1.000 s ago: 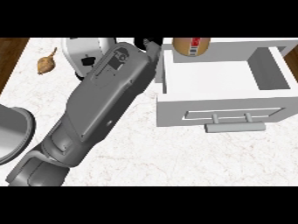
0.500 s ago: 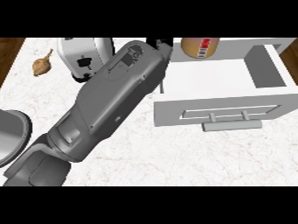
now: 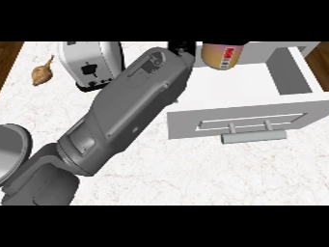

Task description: Pick up the can, place it into the drawer and close the drawer

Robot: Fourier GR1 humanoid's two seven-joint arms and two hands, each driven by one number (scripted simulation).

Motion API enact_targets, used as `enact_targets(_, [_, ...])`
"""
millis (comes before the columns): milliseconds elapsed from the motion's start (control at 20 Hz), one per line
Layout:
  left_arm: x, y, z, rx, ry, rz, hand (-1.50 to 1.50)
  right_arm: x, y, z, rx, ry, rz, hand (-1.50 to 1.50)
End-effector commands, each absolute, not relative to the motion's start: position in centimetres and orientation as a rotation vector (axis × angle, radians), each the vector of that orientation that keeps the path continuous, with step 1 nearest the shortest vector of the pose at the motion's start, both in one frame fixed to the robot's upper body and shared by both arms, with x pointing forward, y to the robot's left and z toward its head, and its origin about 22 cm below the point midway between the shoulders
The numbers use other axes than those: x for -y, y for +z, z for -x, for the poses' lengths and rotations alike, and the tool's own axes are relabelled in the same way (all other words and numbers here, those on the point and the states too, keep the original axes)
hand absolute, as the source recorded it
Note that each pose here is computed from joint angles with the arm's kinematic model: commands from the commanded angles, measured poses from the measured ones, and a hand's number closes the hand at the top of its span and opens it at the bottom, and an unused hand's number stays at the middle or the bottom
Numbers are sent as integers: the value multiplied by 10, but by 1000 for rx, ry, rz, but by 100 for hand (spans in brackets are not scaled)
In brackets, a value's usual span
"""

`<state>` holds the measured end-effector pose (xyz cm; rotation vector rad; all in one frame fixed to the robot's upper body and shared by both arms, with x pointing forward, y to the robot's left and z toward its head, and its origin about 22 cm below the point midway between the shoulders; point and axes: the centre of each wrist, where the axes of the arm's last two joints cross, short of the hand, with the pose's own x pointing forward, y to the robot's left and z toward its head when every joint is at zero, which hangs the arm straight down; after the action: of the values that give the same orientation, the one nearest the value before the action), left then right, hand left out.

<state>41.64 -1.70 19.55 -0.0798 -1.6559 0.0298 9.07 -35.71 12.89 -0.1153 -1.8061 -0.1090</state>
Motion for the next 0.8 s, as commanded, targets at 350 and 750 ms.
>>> enact_targets(350, [10, 168, -422, 1631, 50, -54, -150, 361, 132, -92, 1809, -113, 89, -150])
enact_targets(750, [11, 168, -423, 1647, 77, -62, -150, 353, 132, -99, 1804, -68, 108, -150])
